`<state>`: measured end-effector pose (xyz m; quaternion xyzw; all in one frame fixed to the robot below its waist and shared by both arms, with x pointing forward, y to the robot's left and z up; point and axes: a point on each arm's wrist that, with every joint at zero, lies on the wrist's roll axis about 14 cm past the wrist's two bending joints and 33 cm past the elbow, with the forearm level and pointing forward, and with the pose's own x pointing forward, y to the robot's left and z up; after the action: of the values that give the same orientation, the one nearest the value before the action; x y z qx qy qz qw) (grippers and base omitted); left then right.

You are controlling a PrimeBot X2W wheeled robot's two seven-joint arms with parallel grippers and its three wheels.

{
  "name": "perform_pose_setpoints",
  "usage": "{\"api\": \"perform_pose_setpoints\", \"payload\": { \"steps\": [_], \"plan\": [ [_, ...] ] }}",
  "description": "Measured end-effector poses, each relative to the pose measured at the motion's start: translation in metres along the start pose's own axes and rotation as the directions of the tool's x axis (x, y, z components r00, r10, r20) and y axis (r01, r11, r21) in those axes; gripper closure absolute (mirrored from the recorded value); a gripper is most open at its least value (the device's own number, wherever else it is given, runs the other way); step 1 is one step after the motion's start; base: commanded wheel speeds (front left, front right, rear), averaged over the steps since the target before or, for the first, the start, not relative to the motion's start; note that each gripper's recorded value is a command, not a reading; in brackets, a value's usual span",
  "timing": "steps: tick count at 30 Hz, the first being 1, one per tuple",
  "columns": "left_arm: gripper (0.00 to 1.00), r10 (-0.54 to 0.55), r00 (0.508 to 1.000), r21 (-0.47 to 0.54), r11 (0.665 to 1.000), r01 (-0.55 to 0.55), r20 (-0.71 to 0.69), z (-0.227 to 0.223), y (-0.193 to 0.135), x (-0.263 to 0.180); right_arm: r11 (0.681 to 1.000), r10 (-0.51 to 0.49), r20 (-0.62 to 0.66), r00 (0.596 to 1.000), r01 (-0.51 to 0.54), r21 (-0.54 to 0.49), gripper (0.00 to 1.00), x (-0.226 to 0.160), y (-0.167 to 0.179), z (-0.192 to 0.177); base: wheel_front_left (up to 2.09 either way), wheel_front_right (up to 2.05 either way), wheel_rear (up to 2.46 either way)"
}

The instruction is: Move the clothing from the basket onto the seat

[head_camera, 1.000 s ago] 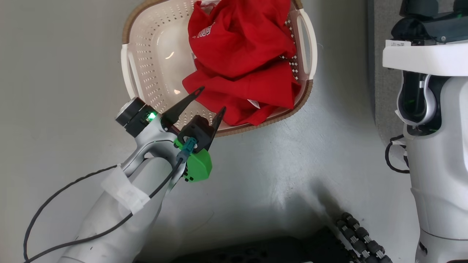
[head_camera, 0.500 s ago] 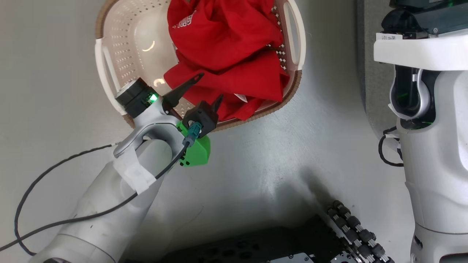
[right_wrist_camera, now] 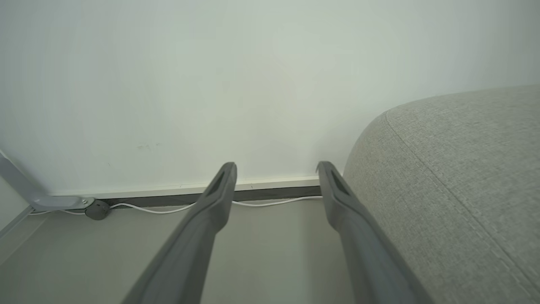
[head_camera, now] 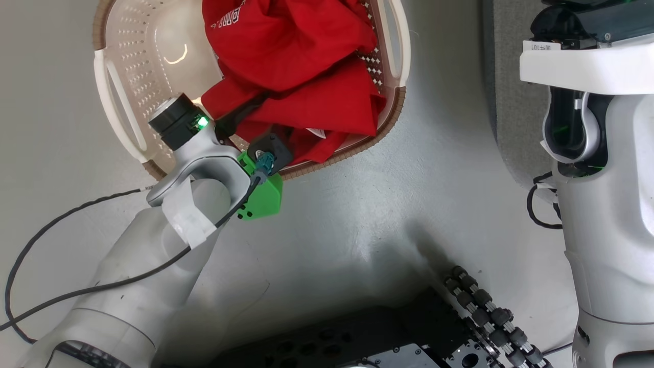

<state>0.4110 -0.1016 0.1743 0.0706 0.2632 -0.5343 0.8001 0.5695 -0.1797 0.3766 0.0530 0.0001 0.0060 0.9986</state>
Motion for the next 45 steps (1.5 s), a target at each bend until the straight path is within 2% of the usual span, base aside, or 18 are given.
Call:
{"api": "perform_pose_setpoints", "payload": {
  "steps": [1, 2, 3, 4, 5, 18, 26, 37, 45],
  "plan": [
    [0.12, -0.002, 1.0, -0.001, 1.0, 0.002, -0.007, -0.002, 0.0, 0.0, 1.0, -0.001, -0.001, 1.0, 0.001, -0.001, 0.0, 0.0, 0.0, 0.0, 0.0, 0.0, 0.0],
    [0.47, -0.004, 1.0, -0.004, 1.0, 0.004, -0.013, -0.004, -0.001, 0.001, 1.0, -0.001, -0.002, 1.0, 0.001, -0.002, 0.0, 0.0, -0.001, -0.001, 0.0, 0.0, 0.0],
    [0.65, -0.005, 1.0, -0.004, 1.0, 0.005, -0.019, -0.005, -0.001, 0.001, 1.0, -0.002, -0.002, 1.0, 0.002, -0.002, 0.0, 0.0, -0.001, -0.001, 0.0, 0.0, 0.0],
    [0.77, -0.005, 1.0, -0.004, 1.0, 0.005, -0.022, -0.006, 0.0, 0.001, 1.0, -0.003, -0.003, 1.0, 0.003, -0.003, 0.0, -0.001, -0.001, -0.001, 0.0, 0.0, 0.0],
    [1.0, -0.003, 1.0, -0.004, 1.0, 0.003, -0.023, -0.006, 0.001, 0.002, 1.0, -0.004, -0.003, 1.0, 0.004, -0.004, 0.0, -0.001, -0.002, -0.001, 0.0, 0.0, 0.0],
    [1.0, 0.056, 0.998, -0.042, 0.998, -0.055, 0.028, 0.017, 0.02, -0.006, 1.0, -0.03, 0.009, 1.0, 0.03, -0.001, 0.0, 0.001, -0.008, 0.008, 0.0, 0.0, 0.0],
    [1.0, 0.165, 0.976, -0.157, 0.977, -0.143, 0.143, 0.064, 0.047, -0.021, 1.0, -0.018, -0.004, 1.0, 0.018, 0.013, 0.0, -0.006, -0.003, 0.014, 0.0, 0.0, 0.0],
    [1.0, 0.272, 0.923, -0.177, 0.957, -0.23, 0.273, 0.134, 0.068, -0.064, 1.0, 0.006, -0.002, 1.0, -0.006, 0.014, 0.0, -0.022, 0.005, 0.038, 0.0, 0.0, 0.0],
    [1.0, 0.384, 0.84, -0.224, 0.921, -0.319, 0.382, 0.19, 0.084, -0.107, 0.999, 0.027, -0.011, 1.0, -0.027, 0.03, 0.0, -0.041, 0.014, 0.051, 0.0, 0.0, 0.0]
  ]
}}
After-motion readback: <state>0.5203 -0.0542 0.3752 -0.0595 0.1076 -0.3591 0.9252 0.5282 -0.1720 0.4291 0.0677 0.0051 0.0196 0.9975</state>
